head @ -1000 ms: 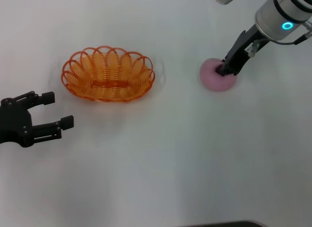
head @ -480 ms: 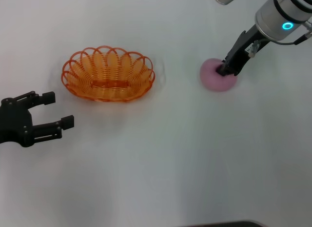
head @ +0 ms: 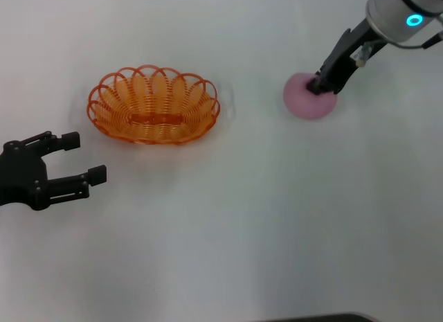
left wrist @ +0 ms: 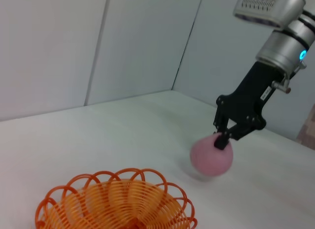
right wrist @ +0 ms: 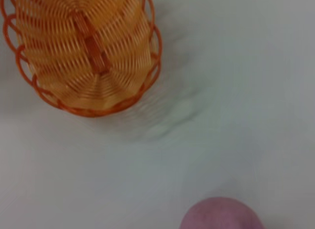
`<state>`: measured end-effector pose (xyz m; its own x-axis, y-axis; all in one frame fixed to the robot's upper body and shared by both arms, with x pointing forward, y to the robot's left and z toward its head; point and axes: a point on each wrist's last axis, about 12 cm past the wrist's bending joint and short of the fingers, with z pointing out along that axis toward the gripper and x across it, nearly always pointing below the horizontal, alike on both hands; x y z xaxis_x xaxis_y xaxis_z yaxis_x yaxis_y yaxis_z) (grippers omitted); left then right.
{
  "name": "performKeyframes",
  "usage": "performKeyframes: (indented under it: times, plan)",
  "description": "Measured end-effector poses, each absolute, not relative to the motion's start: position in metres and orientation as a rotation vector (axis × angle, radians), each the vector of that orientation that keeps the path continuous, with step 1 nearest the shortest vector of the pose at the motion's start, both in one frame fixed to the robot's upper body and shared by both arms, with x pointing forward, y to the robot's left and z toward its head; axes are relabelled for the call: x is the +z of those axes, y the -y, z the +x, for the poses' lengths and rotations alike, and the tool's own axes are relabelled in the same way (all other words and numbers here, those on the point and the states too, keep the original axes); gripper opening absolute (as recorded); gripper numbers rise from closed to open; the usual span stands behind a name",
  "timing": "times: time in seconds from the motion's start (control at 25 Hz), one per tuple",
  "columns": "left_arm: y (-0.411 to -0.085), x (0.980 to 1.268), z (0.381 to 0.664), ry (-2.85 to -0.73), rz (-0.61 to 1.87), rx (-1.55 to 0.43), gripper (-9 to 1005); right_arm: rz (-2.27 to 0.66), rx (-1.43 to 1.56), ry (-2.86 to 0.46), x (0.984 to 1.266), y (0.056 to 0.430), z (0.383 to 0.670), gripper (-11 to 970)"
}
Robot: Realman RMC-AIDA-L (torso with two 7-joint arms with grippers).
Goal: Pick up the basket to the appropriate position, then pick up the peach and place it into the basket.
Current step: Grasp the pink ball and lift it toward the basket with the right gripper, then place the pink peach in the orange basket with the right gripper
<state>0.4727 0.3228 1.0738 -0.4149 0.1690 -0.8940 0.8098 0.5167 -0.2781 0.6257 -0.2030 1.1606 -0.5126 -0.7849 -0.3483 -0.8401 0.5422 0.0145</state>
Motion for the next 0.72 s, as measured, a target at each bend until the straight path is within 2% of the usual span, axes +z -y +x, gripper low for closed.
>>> performKeyframes:
  times: [0.44, 0.72]
  plan:
    - [-0.323, 1.073, 0.472, -1.885, 0.807, -0.924, 877, -1.419, 0.252, -2.373, 1.208, 0.185, 0.625, 66]
    - [-0.322, 1.072, 0.471, -1.887, 0.805, -0.932, 877, -1.454, 0.238, -2.349, 1.219, 0.175, 0.626, 67]
